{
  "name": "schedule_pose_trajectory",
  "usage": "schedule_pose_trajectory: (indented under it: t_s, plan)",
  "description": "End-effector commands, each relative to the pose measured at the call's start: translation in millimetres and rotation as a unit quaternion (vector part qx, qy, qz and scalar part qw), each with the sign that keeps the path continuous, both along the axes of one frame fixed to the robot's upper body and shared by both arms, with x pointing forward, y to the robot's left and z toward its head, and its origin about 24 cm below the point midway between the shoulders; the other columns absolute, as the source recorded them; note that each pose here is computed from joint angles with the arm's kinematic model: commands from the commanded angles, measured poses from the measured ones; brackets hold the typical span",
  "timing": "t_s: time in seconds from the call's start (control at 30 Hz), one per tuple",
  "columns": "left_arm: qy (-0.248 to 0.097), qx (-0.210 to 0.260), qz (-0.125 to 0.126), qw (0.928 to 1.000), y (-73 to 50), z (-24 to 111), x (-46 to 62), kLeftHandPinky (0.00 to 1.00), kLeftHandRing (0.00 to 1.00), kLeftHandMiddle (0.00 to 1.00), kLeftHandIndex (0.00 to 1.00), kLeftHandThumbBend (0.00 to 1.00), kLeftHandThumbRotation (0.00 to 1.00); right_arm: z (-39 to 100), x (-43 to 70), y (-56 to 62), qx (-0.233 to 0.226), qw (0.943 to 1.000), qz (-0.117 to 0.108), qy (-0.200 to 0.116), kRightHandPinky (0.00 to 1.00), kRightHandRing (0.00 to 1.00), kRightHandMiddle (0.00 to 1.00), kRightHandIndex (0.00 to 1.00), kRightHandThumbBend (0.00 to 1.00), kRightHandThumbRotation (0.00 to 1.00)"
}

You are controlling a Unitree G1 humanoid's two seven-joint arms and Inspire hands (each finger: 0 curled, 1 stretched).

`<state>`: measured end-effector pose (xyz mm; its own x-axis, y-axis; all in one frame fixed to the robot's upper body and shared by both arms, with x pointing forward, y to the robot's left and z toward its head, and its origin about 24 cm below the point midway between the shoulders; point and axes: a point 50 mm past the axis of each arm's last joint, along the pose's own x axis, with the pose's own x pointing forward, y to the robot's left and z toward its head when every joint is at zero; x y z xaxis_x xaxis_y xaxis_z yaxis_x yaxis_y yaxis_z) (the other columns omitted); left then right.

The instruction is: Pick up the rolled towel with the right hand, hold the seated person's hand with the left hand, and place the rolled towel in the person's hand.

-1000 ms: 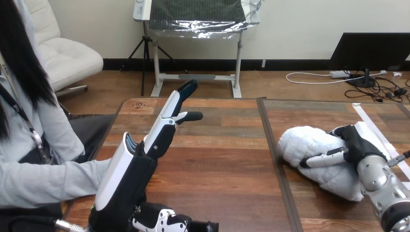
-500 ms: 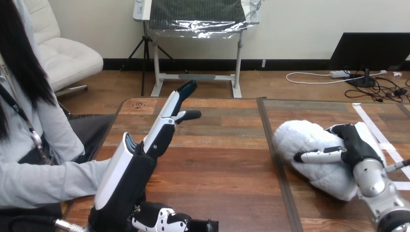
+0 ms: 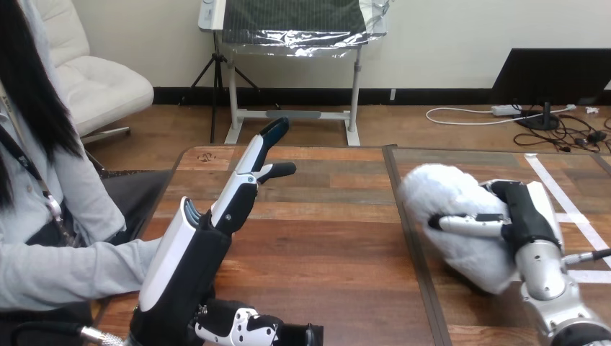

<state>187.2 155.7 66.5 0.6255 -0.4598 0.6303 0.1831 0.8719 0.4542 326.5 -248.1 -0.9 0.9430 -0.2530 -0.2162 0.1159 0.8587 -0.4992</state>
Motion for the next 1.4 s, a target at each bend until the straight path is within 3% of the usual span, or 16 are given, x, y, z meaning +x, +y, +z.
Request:
schedule_pose_trajectory:
  t_s: [0.0, 0.27, 0.47, 0.87, 0.9, 0.93, 1.03, 1.37]
  plan:
    - [-0.017, 0.005, -0.013, 0.9997, 0.4, 11.2, 2.8, 0.81, 0.94, 1.0, 0.98, 1.0, 0.67, 29.5, 18.9, 14.7, 0.032, 0.9953, 0.017, -0.09, 0.39, 0.45, 0.53, 0.5, 0.81, 0.0]
    - [-0.007, 0.006, -0.015, 0.9998, 0.8, 11.1, 2.1, 0.77, 0.9, 0.98, 0.96, 1.0, 0.59, 32.3, 19.9, 21.1, 0.063, 0.9913, 0.03, -0.112, 0.36, 0.43, 0.53, 0.5, 0.81, 0.0]
    - [0.001, 0.022, -0.013, 0.9997, 2.6, 11.6, 1.8, 0.77, 0.89, 0.97, 0.96, 1.0, 0.55, 32.8, 19.3, 28.0, 0.116, 0.9834, 0.034, -0.136, 0.34, 0.41, 0.52, 0.49, 0.79, 0.0]
    - [-0.011, 0.046, 0.018, 0.9987, 6.5, 11.7, 3.3, 0.71, 0.83, 0.89, 0.87, 1.0, 0.41, 35.1, 18.4, 36.6, 0.173, 0.9692, 0.043, -0.17, 0.34, 0.4, 0.49, 0.48, 0.79, 0.0]
    - [-0.012, 0.049, 0.02, 0.9986, 6.9, 11.6, 3.8, 0.71, 0.83, 0.89, 0.87, 1.0, 0.4, 35.8, 18.3, 37.7, 0.176, 0.9675, 0.046, -0.175, 0.34, 0.4, 0.49, 0.48, 0.79, 0.0]
    - [-0.015, 0.053, 0.027, 0.9981, 8.2, 11.5, 4.5, 0.68, 0.8, 0.84, 0.82, 1.0, 0.32, 37.1, 18.3, 40.0, 0.186, 0.9639, 0.049, -0.185, 0.34, 0.4, 0.48, 0.47, 0.79, 0.0]
    - [-0.019, 0.061, 0.041, 0.9971, 11.0, 11.5, 6.0, 0.67, 0.78, 0.83, 0.8, 1.0, 0.29, 39.6, 18.3, 44.4, 0.204, 0.9564, 0.056, -0.202, 0.34, 0.4, 0.47, 0.47, 0.81, 0.0]
    - [-0.02, 0.078, 0.064, 0.9946, 16.2, 12.4, 9.6, 0.67, 0.79, 0.82, 0.79, 1.0, 0.22, 43.2, 17.7, 49.4, 0.221, 0.9466, 0.071, -0.224, 0.35, 0.4, 0.47, 0.46, 0.83, 0.0]
